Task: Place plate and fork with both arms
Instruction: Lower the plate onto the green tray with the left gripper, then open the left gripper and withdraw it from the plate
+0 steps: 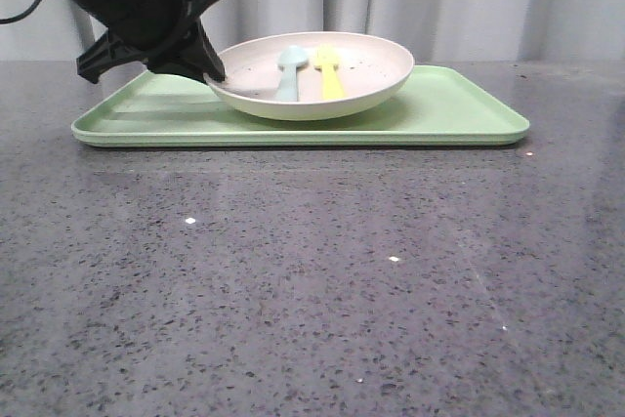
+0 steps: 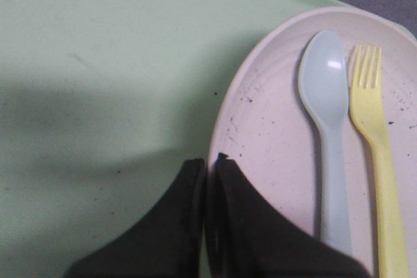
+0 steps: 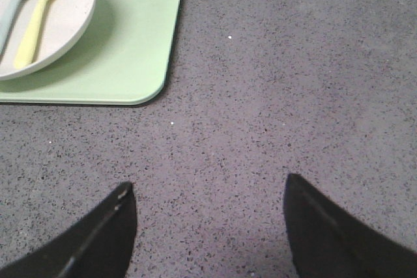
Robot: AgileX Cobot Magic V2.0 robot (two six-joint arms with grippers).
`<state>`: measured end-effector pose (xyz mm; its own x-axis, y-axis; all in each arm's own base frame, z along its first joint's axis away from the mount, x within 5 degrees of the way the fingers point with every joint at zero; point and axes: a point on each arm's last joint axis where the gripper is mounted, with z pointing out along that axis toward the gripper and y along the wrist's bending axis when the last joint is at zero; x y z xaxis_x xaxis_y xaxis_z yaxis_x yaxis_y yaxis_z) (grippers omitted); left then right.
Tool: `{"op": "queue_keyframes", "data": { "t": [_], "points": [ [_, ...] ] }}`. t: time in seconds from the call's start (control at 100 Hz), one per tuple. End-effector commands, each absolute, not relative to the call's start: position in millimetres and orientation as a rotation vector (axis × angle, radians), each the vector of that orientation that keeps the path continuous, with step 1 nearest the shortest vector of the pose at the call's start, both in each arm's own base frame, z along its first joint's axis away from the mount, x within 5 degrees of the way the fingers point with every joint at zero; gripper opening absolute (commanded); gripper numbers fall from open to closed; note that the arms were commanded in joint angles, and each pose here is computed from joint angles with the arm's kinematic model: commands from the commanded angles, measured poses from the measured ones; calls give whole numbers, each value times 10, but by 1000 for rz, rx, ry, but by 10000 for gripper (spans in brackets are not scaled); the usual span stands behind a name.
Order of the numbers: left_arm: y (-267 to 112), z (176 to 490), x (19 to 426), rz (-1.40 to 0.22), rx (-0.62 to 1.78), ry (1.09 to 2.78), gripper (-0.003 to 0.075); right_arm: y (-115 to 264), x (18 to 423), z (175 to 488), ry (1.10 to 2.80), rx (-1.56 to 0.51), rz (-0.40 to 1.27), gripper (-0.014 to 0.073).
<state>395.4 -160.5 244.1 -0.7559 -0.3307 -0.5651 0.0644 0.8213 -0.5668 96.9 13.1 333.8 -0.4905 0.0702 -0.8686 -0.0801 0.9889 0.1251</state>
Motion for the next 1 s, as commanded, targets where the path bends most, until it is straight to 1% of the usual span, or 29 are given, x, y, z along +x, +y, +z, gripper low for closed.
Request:
{"op": "queue_keyframes", "data": {
  "t": [0.0, 0.26, 0.68, 0.82, 0.89, 0.99],
  "points": [
    [-1636, 2734, 3954, -796, -213, 2220, -21, 123, 1011, 3498, 1978, 2, 176, 490],
    [-1652, 2630, 3969, -796, -213, 2259, -21, 123, 1011, 3497, 1979, 2, 176, 490],
    [-1654, 2621, 3970, -796, -213, 2262, -13, 123, 1011, 3497, 1979, 2, 176, 490],
    [-1654, 2621, 3970, -796, -213, 2262, 49, 123, 1011, 3497, 1979, 2, 176, 490],
    [-1654, 2621, 3970, -796, -213, 2262, 99, 123, 1011, 3497, 1979, 2, 176, 490],
    [-1655, 2627, 3972, -797, -212, 2260, 190, 123, 1011, 3497, 1979, 2, 176, 490]
  ]
}}
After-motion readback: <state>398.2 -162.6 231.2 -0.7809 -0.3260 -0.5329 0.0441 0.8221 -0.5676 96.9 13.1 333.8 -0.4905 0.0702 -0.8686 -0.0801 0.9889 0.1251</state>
